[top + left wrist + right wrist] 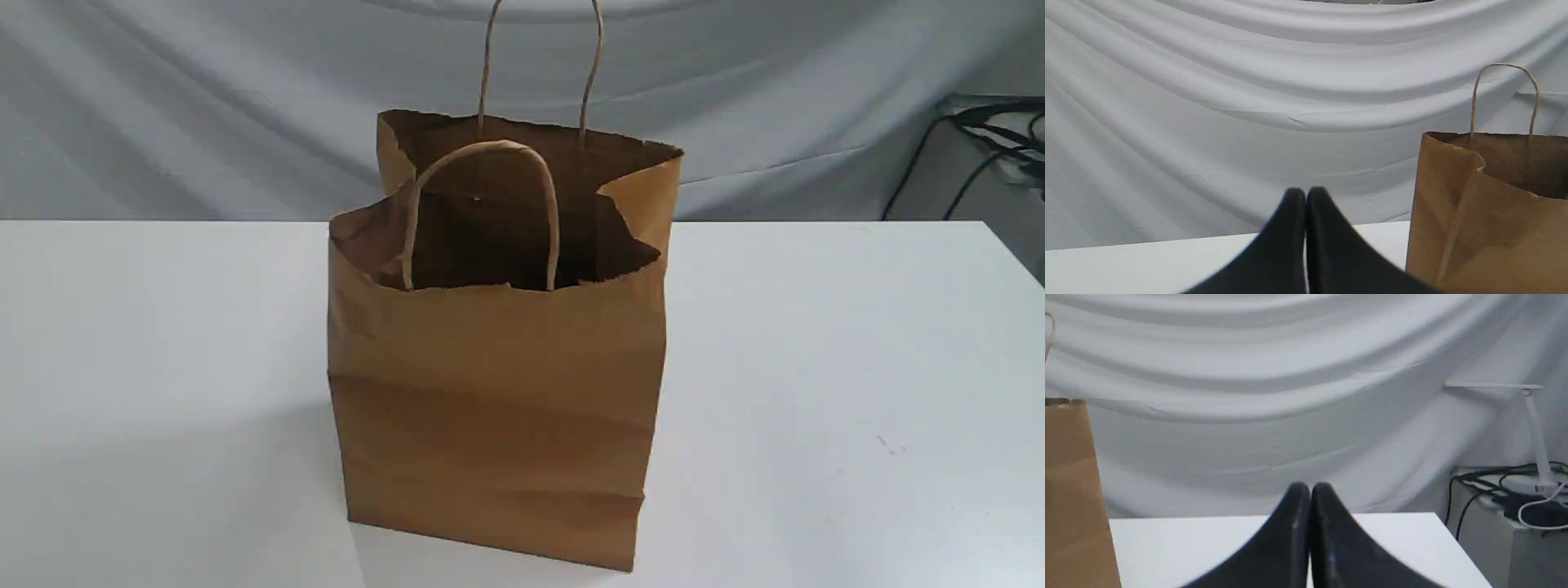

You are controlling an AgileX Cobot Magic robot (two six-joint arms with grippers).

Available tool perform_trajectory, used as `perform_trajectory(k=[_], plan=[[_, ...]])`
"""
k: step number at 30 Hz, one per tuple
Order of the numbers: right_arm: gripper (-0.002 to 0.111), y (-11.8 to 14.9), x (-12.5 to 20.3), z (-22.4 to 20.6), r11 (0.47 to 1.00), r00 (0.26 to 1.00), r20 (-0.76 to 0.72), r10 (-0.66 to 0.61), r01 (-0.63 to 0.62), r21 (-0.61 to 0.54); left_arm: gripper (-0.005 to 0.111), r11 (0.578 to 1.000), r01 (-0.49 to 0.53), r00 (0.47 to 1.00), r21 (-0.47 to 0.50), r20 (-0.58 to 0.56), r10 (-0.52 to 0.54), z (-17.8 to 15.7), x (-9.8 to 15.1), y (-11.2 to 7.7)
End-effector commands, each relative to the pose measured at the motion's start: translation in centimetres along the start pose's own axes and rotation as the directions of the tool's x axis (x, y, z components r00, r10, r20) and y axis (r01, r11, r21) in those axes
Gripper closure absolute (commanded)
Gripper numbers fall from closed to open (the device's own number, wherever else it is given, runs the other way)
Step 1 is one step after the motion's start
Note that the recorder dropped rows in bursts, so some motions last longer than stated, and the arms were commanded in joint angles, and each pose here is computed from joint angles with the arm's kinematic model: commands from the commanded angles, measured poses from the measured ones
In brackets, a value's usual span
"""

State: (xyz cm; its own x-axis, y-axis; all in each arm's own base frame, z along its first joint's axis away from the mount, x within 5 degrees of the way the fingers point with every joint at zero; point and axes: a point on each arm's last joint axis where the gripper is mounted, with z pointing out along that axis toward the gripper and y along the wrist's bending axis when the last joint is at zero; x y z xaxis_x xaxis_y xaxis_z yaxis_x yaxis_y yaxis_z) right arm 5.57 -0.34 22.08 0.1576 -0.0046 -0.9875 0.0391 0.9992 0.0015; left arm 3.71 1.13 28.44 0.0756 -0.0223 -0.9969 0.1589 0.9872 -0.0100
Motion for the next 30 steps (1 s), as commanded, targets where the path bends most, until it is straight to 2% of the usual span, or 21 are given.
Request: perform_trajectory(k=[1, 8, 13, 20, 30], plan=[[0.108, -0.2, -0.2, -0.1, 1.000, 0.999, 0.039, -0.006, 0.005, 0.025, 0.107, 1.000, 0.012, 1.000, 0.004, -0.007, -0.012, 0.0, 0.2, 0.0], [0.108, -0.2, -0.3, -0.1, 1.000, 0.999, 0.044, 0.001, -0.002, 0.027, 0.107, 1.000, 0.012, 1.000, 0.004, -0.007, -0.012, 0.0, 0.2, 0.0], [0.108, 0.3, 0.0, -0.1, 0.995, 0.995, 0.019, -0.098, 0.098, -0.025, 0.107, 1.000, 0.012, 1.000, 0.004, -0.007, -0.012, 0.0, 0.2, 0.0], [0.108, 0.2, 1.2, -0.1, 0.988, 0.983, -0.111, -0.150, 0.146, -0.041, 0.107, 1.000, 0.012, 1.000, 0.004, -0.007, -0.012, 0.0, 0.2, 0.0], [0.108, 0.2, 1.8, -0.2, 0.998, 0.981, -0.181, -0.069, 0.065, -0.028, 0.107, 1.000, 0.012, 1.000, 0.004, -0.007, -0.012, 0.0, 0.2, 0.0]])
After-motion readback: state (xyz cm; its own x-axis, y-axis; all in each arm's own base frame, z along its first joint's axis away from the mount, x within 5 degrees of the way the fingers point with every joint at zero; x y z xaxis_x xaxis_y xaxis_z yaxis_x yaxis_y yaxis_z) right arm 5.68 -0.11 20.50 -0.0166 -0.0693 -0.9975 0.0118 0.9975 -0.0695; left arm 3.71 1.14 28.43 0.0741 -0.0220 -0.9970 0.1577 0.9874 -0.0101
